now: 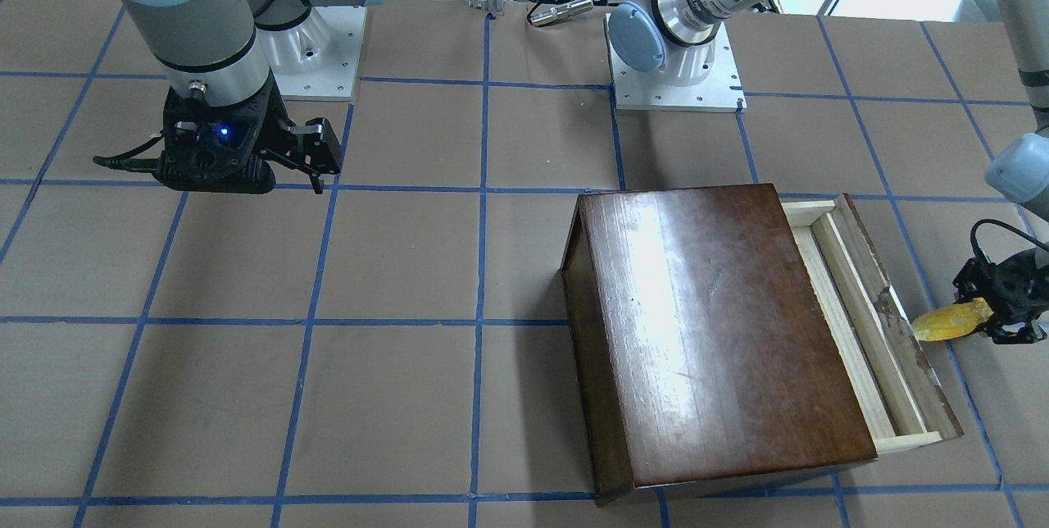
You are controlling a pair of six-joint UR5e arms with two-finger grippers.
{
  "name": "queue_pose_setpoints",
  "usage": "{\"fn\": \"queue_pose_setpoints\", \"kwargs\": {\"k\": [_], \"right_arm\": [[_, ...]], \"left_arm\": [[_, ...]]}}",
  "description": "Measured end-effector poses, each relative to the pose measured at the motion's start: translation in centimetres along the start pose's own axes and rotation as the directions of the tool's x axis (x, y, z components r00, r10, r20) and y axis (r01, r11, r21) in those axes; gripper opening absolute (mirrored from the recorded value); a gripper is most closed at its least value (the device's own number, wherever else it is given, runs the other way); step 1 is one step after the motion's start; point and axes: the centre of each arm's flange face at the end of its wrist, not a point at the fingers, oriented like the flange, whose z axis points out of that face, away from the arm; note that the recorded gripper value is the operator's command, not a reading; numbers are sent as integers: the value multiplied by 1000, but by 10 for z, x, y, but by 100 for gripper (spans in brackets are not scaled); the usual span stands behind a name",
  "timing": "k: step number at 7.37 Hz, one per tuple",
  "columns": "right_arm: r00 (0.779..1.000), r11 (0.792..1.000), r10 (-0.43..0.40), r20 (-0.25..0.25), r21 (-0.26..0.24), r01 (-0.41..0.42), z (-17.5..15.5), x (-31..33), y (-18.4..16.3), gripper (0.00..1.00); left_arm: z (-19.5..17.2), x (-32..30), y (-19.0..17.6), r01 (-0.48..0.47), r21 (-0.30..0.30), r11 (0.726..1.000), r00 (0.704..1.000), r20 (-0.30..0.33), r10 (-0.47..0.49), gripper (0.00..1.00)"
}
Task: Open drawer and put corn inside
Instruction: 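Lower the left gripper and grasp the yellow corn cob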
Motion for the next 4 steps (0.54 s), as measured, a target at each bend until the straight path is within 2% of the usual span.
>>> {"fn": "queue_pose_setpoints", "kwargs": {"k": [4], "right_arm": [[1000,1000,0,0,0,0,0,0,0,100]], "left_arm": [[-20,-7,-11,19,11,1000,999,42,-20,0]]}}
